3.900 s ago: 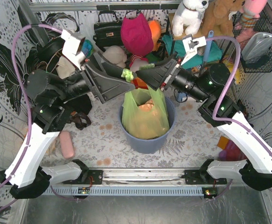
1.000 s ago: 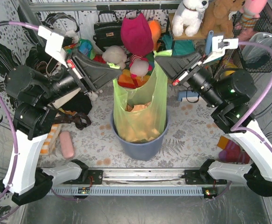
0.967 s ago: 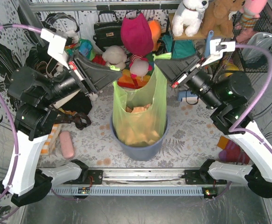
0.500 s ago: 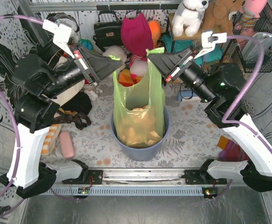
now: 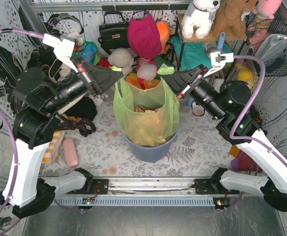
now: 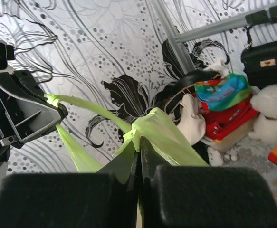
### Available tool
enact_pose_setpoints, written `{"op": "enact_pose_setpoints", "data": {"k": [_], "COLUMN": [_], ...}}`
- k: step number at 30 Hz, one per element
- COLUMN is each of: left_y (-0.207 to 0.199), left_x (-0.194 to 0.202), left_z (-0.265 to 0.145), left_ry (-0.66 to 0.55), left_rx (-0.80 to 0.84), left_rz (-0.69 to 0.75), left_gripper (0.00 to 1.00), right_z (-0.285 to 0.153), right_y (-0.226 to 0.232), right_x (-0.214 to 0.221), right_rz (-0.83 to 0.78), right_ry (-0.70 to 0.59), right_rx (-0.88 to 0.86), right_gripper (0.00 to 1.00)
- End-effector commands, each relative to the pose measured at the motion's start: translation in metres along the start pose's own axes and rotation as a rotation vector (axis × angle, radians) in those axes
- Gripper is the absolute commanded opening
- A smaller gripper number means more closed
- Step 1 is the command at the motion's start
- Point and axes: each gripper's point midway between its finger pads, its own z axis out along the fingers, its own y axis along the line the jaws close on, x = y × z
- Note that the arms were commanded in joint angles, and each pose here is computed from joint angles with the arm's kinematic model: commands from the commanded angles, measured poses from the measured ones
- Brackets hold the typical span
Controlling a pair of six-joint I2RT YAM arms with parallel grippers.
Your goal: Tie the trash bag
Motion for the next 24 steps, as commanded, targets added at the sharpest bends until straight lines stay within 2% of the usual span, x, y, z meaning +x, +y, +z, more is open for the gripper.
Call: {"op": "enact_pose_setpoints", "data": {"k": [1,11,19,24], "left_y": [0.016,-0.011,0.004,0.008], "left_x": [0.002,-0.046,-0.025,-0.023], "left_z": [0.014,0.022,0.015,0.012], "left_ry": [-0.009,-0.091,-0.067,-0.071], "left_rx": [-0.024,0.054,0.011,-0.014], "left_rz": [0.027,0.069,0.054,0.054], "left_gripper": [0.08,0.08,0.13,0.13], "right_z": [-0.006,0.016,0.005,0.001], "right_y": [0.002,0.05,0.014,0.005], "right_x": [-0.025,-0.087,-0.045,-0.036], "right_rz": [-0.015,-0.102,-0.068,-0.059], "right_ry": [-0.097,-0.176,-0.098,-0.085], "right_rx": [0.012,-0.087,0.006,0.034], "right_gripper": [0.0,0.0,0.0,0.0]}}
